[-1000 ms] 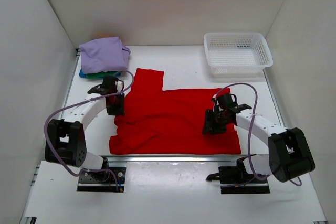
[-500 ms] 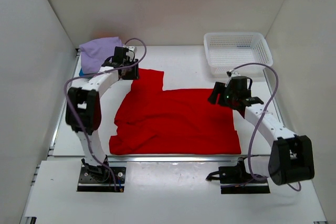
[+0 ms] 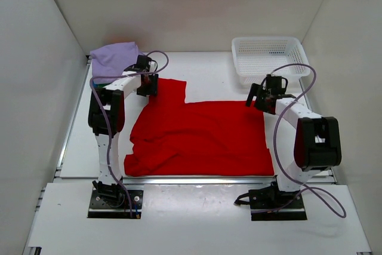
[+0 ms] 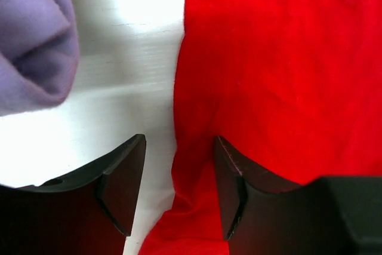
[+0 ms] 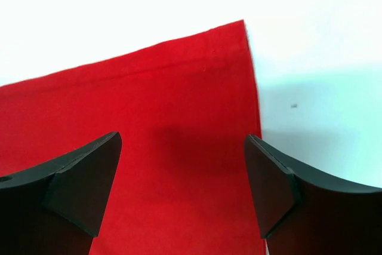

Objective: Fold and stack the t-shirts
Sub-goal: Grap the side of the flattened tshirt furthest away from the robot with both arms

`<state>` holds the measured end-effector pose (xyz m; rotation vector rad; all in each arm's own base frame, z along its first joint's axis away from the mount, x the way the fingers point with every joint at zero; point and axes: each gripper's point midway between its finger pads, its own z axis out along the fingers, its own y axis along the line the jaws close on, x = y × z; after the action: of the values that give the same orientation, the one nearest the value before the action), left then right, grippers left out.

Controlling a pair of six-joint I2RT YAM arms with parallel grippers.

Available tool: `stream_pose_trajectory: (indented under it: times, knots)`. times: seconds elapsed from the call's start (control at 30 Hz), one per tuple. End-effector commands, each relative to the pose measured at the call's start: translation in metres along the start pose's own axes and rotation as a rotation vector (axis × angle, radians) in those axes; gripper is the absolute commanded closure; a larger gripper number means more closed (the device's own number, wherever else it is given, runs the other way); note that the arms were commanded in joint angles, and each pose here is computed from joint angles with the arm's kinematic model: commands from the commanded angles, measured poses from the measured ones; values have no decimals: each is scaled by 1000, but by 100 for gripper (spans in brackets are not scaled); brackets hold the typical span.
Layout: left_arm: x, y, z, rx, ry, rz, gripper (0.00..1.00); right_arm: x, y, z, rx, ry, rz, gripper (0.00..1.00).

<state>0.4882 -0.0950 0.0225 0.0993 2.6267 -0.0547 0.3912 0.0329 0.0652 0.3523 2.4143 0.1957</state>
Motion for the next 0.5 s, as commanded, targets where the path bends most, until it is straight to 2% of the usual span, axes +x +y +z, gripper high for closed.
stream_pose_trajectory:
  times: [0.0, 0.03, 0.1, 0.13, 0.17, 0.37, 0.47]
  knots:
    - [-9, -6, -9, 13, -13, 41, 40, -20, -9, 10, 53, -50, 11, 19]
    - [-6, -5, -8, 22, -4, 42, 45, -20, -12, 13, 58, -46, 23, 19]
    - [-4, -11, -7, 40, 3, 51, 69, -24, -16, 19, 69, -57, 29, 19]
    - [-5, -15, -10, 76, 0, 54, 90, -25, -18, 24, 71, -56, 27, 19]
    - [-3, -16, -9, 96, 10, 40, 100, -28, -20, 26, 77, -57, 27, 19]
    - [1, -11, -12, 115, 4, 28, 100, -45, -27, 41, 89, -65, 15, 21]
    - [6, -10, -14, 118, 7, 26, 100, -46, -26, 50, 69, -55, 24, 28]
